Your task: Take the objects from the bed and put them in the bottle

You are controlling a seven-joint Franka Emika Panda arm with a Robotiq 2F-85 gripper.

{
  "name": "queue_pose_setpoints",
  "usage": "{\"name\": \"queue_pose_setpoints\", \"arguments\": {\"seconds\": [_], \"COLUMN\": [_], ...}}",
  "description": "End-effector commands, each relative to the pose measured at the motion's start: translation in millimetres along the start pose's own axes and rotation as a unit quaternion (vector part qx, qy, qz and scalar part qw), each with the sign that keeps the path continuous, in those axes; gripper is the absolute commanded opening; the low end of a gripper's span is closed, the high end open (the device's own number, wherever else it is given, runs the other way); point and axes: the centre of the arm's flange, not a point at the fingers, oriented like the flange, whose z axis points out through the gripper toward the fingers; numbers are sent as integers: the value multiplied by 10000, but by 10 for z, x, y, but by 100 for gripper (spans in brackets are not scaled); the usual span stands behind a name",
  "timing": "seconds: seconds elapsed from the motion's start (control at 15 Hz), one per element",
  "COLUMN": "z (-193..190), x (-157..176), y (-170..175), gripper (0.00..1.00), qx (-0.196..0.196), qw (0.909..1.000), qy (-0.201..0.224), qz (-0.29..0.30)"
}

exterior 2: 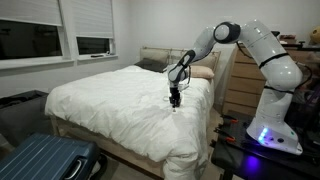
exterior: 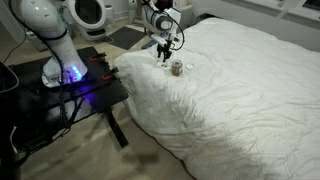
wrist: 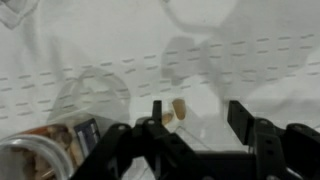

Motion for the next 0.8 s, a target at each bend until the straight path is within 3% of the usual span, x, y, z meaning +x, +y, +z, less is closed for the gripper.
{"name": "queue_pose_setpoints", "arguments": {"seconds": [0.0,0.13,0.4,0.73], "z": [18,63,156,212], "x": [-41,-29,-8,7], "y": [25,29,23,40], "gripper": [93,97,92,93], "qx": [24,29,28,19], "qw": [9999,9999,9998,9997], "qy": [-111,-141,-207,-239], "qz": [65,68,60,87]}}
